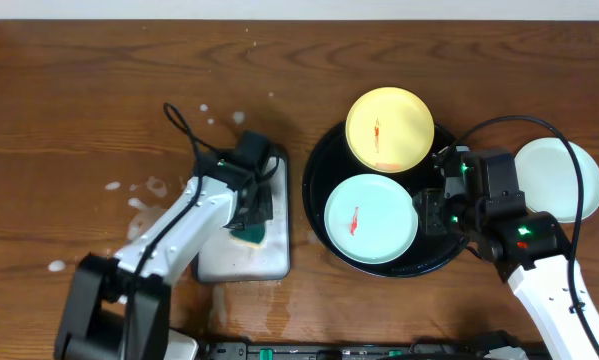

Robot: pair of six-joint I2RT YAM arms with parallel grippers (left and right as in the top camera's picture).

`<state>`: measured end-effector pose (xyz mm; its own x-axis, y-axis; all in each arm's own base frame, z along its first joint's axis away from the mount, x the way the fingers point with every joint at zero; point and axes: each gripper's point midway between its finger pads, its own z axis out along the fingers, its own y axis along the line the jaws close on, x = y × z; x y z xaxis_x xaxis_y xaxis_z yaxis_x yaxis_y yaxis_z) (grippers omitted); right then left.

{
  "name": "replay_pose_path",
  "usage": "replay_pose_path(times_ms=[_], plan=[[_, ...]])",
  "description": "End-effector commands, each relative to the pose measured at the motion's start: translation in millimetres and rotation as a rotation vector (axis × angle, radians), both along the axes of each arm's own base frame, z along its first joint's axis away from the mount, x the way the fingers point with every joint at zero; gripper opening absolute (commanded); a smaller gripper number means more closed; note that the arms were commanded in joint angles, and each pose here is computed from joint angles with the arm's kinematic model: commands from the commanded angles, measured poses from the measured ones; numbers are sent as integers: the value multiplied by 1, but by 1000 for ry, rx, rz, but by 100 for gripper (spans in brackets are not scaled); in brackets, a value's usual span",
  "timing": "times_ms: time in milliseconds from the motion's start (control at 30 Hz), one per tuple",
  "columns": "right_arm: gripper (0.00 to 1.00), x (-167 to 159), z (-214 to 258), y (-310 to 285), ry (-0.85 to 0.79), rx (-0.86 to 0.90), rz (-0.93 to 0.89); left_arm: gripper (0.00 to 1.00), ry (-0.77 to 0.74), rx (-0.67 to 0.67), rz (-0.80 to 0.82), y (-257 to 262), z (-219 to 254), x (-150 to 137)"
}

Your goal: Clean dirty plates on tray and stack at the side

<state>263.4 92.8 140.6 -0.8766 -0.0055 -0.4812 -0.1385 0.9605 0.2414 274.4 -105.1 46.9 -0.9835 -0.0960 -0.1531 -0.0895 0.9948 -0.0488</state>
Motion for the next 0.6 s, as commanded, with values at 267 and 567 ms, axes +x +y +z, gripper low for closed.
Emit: replay_pose_path(times_ms=[267, 567], plan=[[37, 0, 3, 3, -8, 2, 20, 56, 14, 2, -8, 3, -23, -6], [38, -2, 1, 2, 3, 0, 20, 7, 44, 12, -5, 4, -46, -8]])
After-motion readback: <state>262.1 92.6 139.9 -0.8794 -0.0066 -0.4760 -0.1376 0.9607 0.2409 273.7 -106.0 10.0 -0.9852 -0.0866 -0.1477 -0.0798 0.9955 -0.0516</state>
